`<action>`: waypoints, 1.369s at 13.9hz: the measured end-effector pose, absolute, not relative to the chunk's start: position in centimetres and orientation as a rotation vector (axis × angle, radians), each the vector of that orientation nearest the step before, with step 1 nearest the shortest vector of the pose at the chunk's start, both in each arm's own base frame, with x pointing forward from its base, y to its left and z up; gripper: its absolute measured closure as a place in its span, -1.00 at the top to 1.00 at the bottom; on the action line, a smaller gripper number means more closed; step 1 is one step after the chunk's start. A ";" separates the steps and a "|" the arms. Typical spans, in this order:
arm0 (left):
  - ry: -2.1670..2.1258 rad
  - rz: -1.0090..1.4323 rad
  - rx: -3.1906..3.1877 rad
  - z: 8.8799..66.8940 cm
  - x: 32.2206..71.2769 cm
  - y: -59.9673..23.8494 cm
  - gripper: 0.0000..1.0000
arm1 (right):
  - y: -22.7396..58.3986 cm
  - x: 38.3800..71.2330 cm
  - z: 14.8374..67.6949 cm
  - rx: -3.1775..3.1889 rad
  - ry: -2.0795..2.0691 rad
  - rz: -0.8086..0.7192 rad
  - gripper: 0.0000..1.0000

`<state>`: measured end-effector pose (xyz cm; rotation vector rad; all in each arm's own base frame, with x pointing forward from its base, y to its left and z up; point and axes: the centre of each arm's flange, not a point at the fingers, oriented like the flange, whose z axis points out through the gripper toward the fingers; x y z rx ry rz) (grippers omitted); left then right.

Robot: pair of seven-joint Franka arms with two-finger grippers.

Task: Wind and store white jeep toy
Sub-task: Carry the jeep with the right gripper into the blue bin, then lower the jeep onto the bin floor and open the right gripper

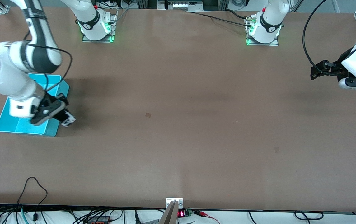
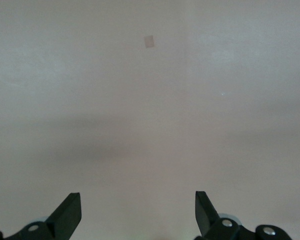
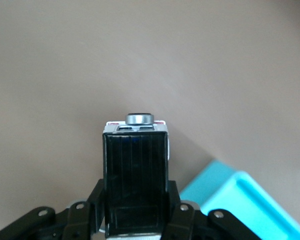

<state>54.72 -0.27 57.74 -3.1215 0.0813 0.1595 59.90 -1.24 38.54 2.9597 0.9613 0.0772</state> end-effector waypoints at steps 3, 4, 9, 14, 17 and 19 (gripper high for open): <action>0.082 0.160 -3.122 57.7 54.7 -0.3 1.00 | -6.6 59.0 38.6 3.057 0.619 0.037 0.02; 0.082 0.160 -3.122 57.7 54.7 -0.3 1.00 | -8.0 58.6 38.3 3.072 0.550 0.026 0.02; 0.082 0.160 -3.122 57.7 54.7 -0.3 1.00 | -14.0 56.3 36.2 3.072 0.268 -0.072 0.02; 0.082 0.161 -3.121 57.7 54.7 -0.3 1.00 | -18.1 53.8 30.7 3.058 0.120 -0.141 0.02; 0.082 0.161 -3.121 57.7 54.7 -0.3 1.00 | -19.6 53.3 27.1 3.067 0.087 -0.178 0.02; 0.082 0.161 -3.121 57.7 54.7 -0.3 1.00 | -19.7 53.3 25.0 3.070 0.084 -0.188 0.02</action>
